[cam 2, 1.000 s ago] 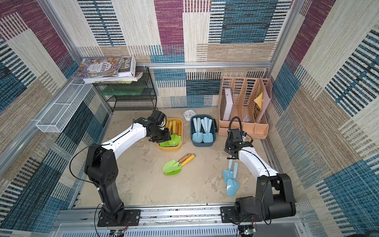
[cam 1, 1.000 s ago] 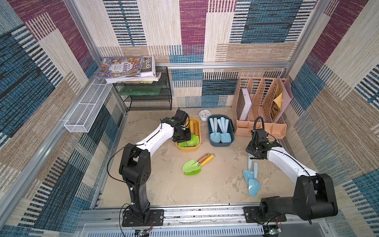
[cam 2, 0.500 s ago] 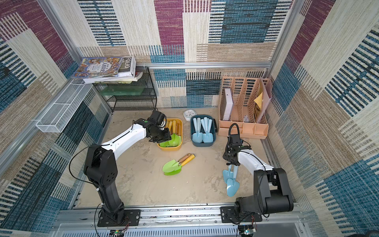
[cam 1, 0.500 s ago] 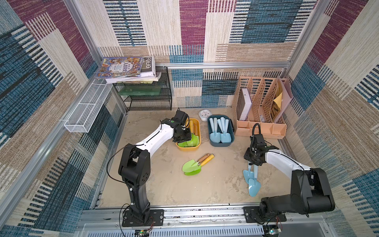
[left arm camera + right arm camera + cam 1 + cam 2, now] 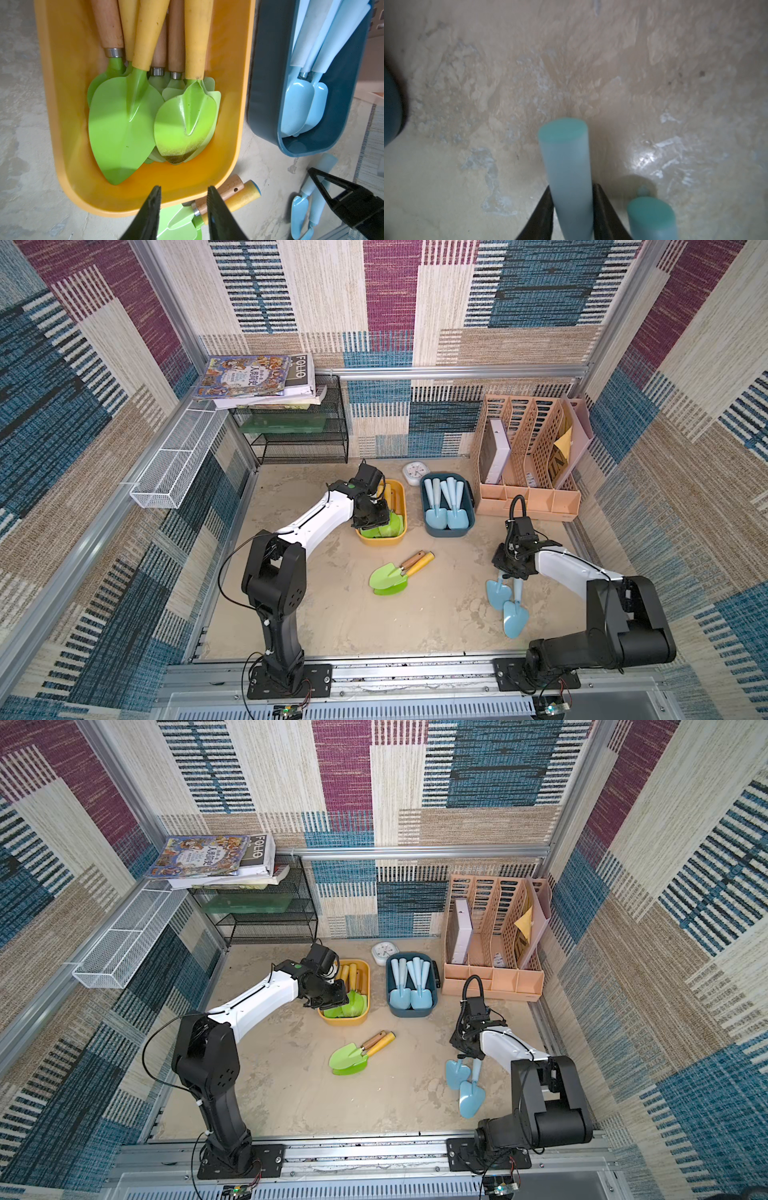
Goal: Sort the small shovels by color and place them into the storage box
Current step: Pick up the shovel from the center of the board, then place the shovel in the storage box.
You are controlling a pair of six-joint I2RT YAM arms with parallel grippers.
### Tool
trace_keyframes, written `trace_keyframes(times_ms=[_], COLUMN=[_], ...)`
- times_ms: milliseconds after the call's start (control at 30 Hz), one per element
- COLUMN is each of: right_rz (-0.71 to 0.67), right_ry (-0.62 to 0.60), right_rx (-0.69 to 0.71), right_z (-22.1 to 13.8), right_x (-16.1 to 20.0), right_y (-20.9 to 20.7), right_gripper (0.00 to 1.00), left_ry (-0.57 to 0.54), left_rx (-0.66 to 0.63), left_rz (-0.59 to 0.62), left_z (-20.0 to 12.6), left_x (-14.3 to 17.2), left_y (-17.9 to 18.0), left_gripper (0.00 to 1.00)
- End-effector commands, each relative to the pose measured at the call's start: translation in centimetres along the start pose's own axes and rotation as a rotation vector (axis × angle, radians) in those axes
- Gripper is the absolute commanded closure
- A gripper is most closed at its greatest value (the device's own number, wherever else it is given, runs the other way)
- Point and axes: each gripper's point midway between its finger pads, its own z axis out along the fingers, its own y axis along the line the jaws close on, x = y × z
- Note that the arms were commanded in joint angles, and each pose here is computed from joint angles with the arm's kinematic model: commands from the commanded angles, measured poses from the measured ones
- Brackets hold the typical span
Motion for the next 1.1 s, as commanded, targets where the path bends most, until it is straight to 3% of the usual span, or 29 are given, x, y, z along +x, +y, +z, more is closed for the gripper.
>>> trace_keyframes(times_ms=[0, 300, 633, 800, 1067], right_rz=[0.024, -0.012, -0.198, -0.31, -0.4], right_ry=[0.018, -0.123, -0.349, -0.39, -0.372], right_rx=[-0.051, -0.148, -0.222, -0.206, -0.189], right_z=[0.2, -3.5, -10.5, -10.3, -6.2], right_x=[0.2, -4.0, -11.5, -15.2, -18.0], right_y=[1.1, 4.5, 11.5, 15.5, 19.9], right_gripper=[0.77, 0.82, 0.81, 0.8, 0.8], left_ry=[-0.002, 0.0, 0.007, -0.005, 0.0], left_rx=[-0.005, -0.013, -0.025, -0.051, -0.068], left_rz=[0.002, 0.011, 0.018, 0.026, 0.03], left_z=[-0.1, 0.0, 0.1, -0.4, -0.8], left_x=[-0.1, 0.0, 0.2, 0.3, 0.8], left_y=[0.0, 0.2, 0.5, 1.0, 1.4], left_gripper=[0.61, 0.61, 0.61, 0.61, 0.61])
